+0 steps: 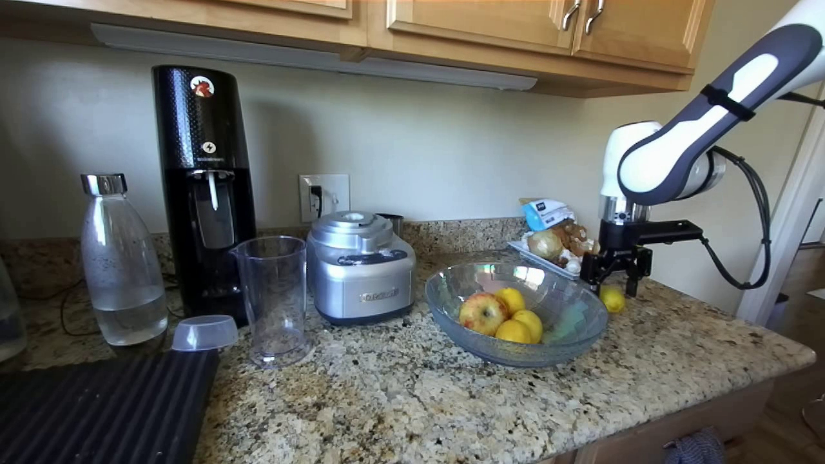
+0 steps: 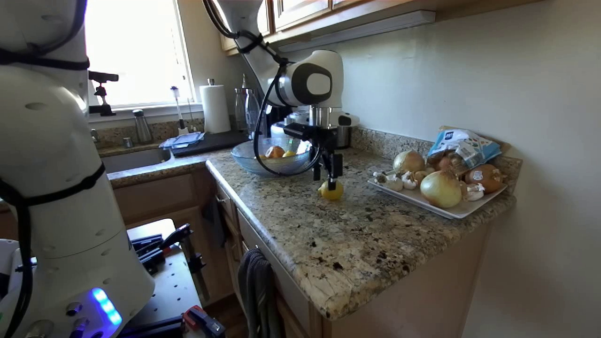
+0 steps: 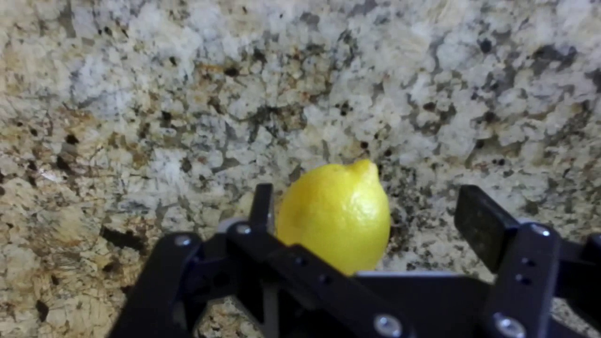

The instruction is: Take the lemons and apple out of the glass bowl and place them on the countertop

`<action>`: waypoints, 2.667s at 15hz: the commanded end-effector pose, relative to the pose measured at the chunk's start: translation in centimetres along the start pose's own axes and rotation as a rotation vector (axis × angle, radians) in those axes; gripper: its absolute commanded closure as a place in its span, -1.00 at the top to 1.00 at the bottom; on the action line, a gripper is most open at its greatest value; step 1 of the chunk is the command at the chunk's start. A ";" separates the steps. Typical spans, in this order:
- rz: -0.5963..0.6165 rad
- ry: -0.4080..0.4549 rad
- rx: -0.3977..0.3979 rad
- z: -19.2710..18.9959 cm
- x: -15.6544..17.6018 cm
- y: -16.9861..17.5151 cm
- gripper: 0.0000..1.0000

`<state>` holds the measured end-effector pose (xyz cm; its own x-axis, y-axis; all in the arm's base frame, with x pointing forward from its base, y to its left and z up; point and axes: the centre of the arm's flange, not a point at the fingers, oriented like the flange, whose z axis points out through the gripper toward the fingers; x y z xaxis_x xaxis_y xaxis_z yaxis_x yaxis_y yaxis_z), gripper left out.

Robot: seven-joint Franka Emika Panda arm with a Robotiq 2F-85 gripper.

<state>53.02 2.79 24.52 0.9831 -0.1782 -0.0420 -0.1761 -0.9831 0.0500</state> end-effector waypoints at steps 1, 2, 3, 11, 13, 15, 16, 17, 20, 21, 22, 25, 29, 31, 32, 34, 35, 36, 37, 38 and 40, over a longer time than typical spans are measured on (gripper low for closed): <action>-0.019 -0.015 0.000 -5.1 -3.2 -0.7 1.00; -0.030 -0.021 -0.003 -6.1 -3.7 -1.0 1.00; -0.045 -0.025 -0.006 -7.3 -4.2 -1.5 1.00; -0.252 0.029 -0.004 -14.4 -8.7 -10.3 1.00; -0.299 0.042 0.015 -14.2 -9.6 -13.4 1.00; -0.340 0.054 0.011 -13.1 -10.6 -16.7 1.00; -0.361 0.054 0.007 -12.5 -11.1 -18.3 1.00; -0.375 0.059 0.007 -12.0 -11.6 -19.5 1.00; -0.400 0.054 0.032 -10.2 -12.6 -23.0 1.00; -0.387 0.057 0.040 -9.7 -12.9 -24.0 1.00; -0.370 0.051 0.052 -9.1 -13.1 -24.9 1.00; -0.298 0.031 0.085 -7.7 -13.2 -26.9 1.00; -0.327 0.007 0.073 -7.1 -13.2 -26.5 1.00; -0.320 0.007 0.076 -7.2 -13.1 -26.6 1.00; -0.319 0.007 0.077 -7.2 -13.0 -26.6 1.00; -0.222 0.007 0.096 -6.8 -13.0 -27.3 1.00; -0.168 0.018 0.104 -6.5 -13.0 -27.5 1.00; -0.109 0.028 0.114 -6.3 -12.9 -27.5 1.00; -0.061 0.030 0.130 -6.2 -12.7 -27.5 1.00; -0.014 0.045 0.142 -6.1 -12.6 -27.6 1.00; 0.069 0.066 0.151 -5.8 -12.4 -27.5 1.00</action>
<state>46.18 32.04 30.11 0.9924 -0.1228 -0.0093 -0.1231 -0.9887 -0.0855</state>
